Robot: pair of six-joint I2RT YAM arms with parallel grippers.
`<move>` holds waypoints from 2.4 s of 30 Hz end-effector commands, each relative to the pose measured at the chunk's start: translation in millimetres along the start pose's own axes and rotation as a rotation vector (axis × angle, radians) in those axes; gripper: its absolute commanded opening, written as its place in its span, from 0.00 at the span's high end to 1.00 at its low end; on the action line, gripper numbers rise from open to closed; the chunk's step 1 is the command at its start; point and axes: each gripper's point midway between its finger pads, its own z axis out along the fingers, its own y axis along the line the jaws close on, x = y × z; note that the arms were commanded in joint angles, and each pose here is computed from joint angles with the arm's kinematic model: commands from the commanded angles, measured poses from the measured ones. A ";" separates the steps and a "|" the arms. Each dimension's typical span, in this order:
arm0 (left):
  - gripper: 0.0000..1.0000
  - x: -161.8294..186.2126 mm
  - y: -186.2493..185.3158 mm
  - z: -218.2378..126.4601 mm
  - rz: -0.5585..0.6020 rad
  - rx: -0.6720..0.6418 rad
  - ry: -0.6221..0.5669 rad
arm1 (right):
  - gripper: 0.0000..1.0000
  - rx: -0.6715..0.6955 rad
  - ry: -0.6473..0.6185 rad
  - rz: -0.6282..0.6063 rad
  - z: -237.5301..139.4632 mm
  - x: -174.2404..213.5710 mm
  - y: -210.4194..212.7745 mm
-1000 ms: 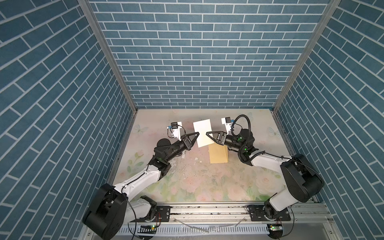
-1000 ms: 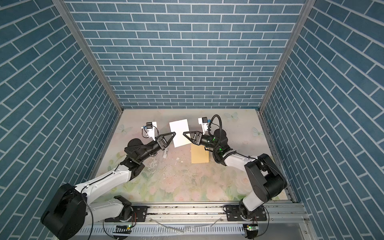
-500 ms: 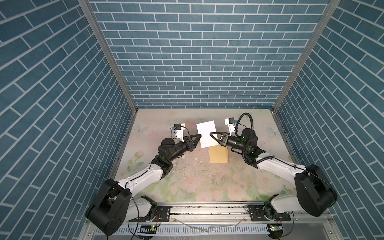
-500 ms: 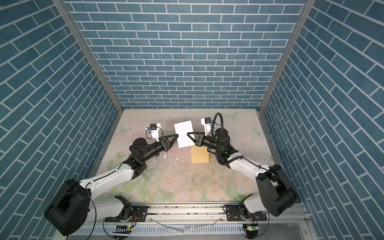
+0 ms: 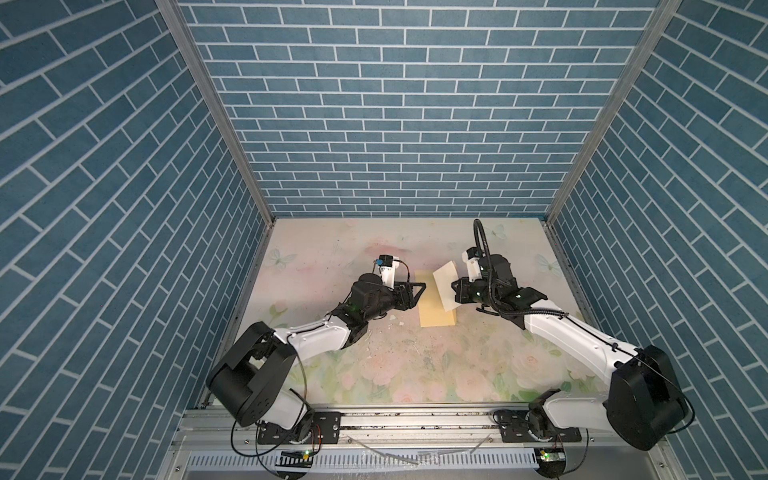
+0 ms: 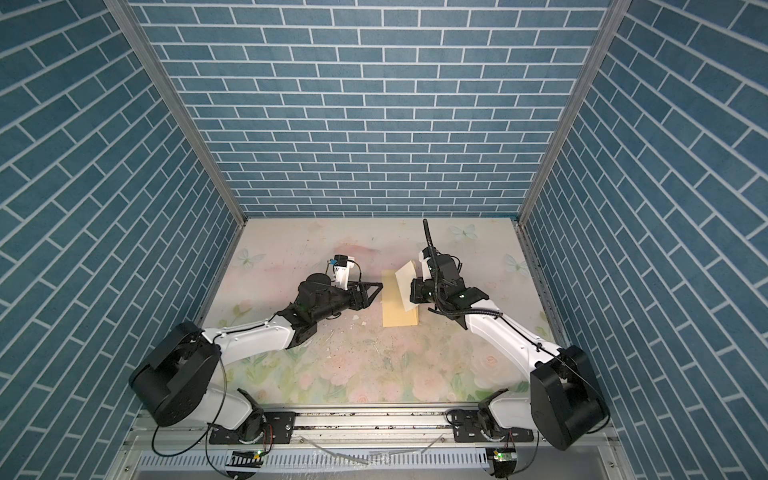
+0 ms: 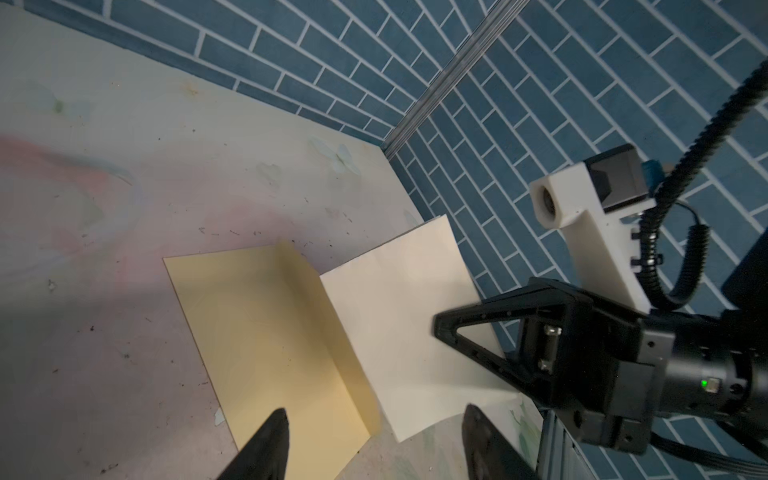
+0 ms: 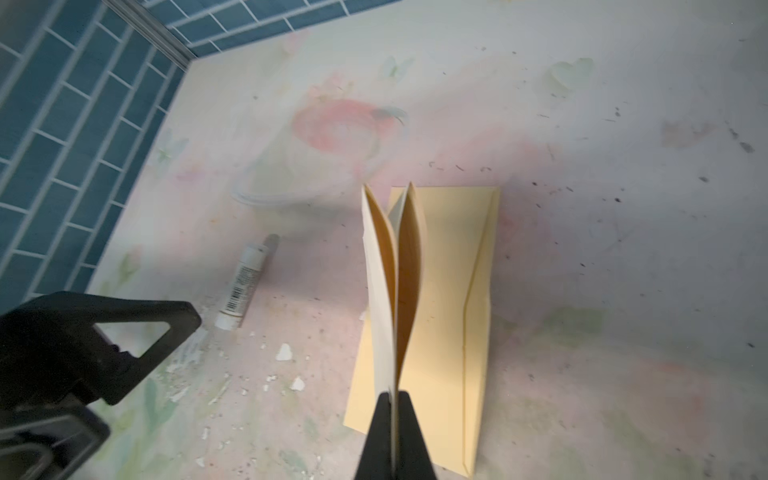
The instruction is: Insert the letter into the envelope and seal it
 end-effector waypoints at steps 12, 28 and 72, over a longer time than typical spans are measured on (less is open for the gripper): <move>0.36 22.3 29.8 51.5 -0.009 -0.082 0.081 | 1.00 0.197 0.177 -0.077 31.8 -9.4 -55.6; 0.41 46.8 76.8 76.8 0.023 -0.259 0.181 | 1.00 0.177 0.314 0.000 58.7 0.3 -75.0; 0.54 74.3 114.1 100.9 0.045 -0.343 0.263 | 1.00 0.011 0.309 0.025 105.3 27.9 -81.0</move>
